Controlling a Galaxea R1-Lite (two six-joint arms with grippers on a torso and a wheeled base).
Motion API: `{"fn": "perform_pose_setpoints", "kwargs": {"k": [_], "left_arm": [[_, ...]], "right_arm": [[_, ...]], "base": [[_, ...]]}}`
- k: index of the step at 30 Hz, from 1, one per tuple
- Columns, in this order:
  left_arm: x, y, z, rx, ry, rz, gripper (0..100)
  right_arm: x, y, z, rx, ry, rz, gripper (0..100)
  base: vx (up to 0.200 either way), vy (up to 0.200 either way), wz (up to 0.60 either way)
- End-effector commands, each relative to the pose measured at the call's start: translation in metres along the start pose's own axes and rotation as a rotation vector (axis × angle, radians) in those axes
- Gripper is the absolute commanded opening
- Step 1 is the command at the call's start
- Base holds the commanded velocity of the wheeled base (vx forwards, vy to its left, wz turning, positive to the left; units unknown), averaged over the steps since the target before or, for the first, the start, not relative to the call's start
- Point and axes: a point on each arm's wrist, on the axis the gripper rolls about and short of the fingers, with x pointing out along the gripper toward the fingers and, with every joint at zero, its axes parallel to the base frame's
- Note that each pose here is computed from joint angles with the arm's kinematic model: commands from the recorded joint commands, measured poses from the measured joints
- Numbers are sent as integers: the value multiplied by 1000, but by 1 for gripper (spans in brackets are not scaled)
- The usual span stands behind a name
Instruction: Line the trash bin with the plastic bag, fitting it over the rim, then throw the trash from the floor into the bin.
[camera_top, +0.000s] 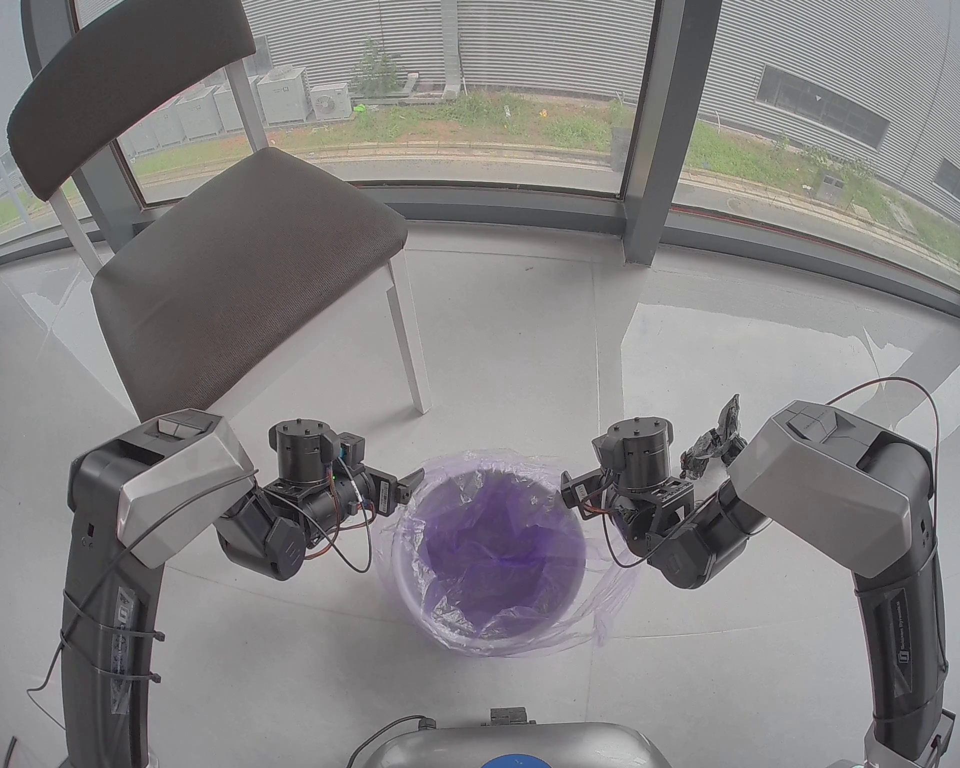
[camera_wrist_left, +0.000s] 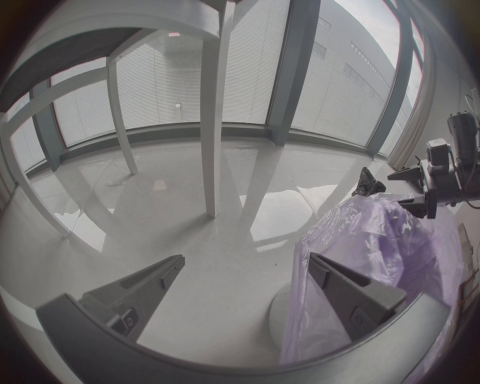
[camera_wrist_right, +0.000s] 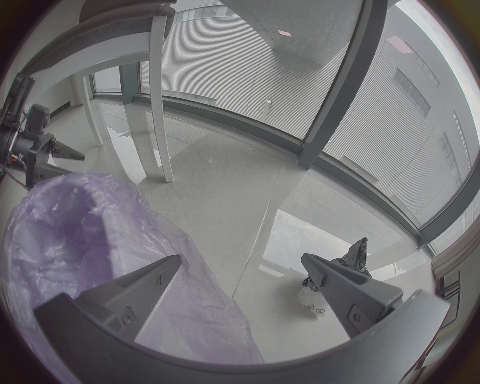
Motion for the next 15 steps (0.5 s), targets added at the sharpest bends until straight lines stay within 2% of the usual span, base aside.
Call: {"fn": "perform_pose_setpoints", "kwargs": {"k": [1,11,15], "left_arm": [[7,0,-20,-7,43,4,100],[5,3,-14,-8,29,24,100],[-6,7,3,-11,0,37,100]], "right_arm": [[7,5,-7,-5,10,5,100],[7,3,-3,2,-1,4,100],[-5,-4,14,18,-37,2,100]], "base": [[0,0,0],[0,0,0],[0,0,0]]}}
